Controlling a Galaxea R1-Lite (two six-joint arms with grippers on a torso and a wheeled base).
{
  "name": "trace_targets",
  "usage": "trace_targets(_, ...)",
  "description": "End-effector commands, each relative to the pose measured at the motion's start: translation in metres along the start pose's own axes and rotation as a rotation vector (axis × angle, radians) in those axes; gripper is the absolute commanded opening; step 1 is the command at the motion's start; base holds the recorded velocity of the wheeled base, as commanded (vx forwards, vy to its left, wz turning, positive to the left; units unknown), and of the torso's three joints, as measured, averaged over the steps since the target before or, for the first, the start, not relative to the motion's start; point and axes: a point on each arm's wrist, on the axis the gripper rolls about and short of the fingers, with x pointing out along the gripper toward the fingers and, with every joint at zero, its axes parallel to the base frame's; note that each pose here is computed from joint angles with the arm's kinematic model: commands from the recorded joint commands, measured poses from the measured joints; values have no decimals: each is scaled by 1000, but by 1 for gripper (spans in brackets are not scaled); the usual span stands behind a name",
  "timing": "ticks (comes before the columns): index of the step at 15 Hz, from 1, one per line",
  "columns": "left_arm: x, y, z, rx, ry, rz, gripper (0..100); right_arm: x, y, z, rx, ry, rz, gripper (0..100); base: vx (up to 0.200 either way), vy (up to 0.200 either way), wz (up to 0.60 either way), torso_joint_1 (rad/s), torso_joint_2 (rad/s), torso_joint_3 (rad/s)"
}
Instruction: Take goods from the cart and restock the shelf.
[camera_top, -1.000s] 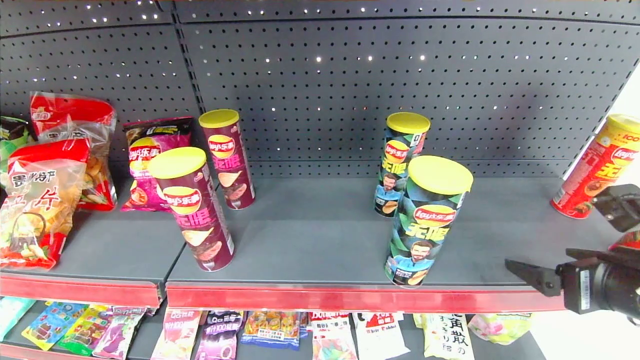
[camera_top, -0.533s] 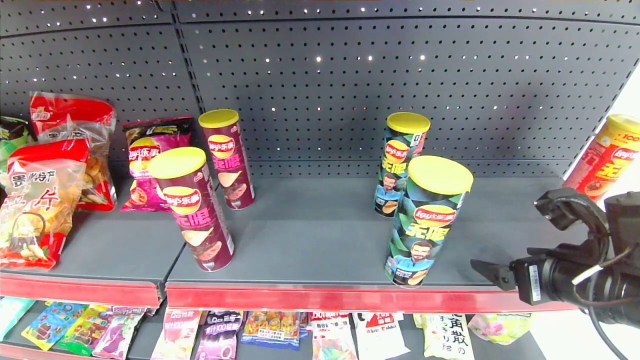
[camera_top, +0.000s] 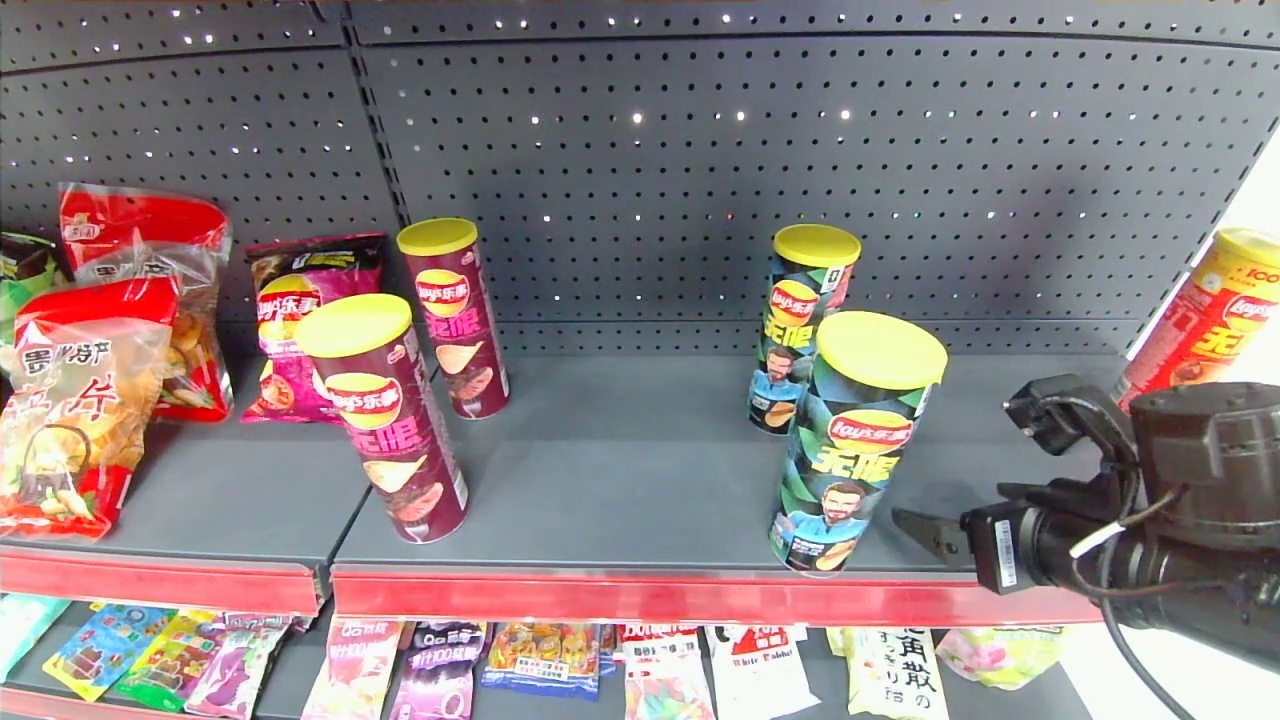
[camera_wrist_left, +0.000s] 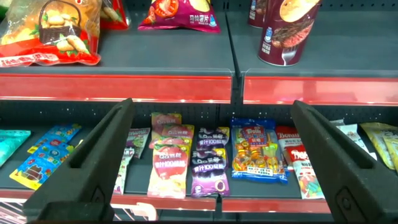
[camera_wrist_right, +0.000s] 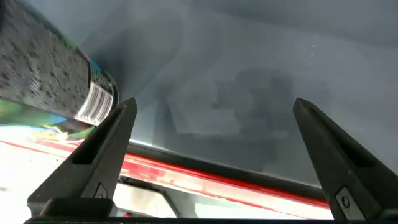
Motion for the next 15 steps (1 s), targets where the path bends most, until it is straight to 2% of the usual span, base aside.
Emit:
trace_targets(1,0,0,0,0,1,0,100,5,2,-3,-10,19,2,100,0,0,0,0,0,0)
trace_targets(6,0,0,0,0,1,0,100,9,3,-1,-2,-20,5,100,0,0,0,0,0,0)
trace_targets(15,0,0,0,0,1,0,100,9,13,-1,-23,-22,42,100,0,0,0,0,0,0)
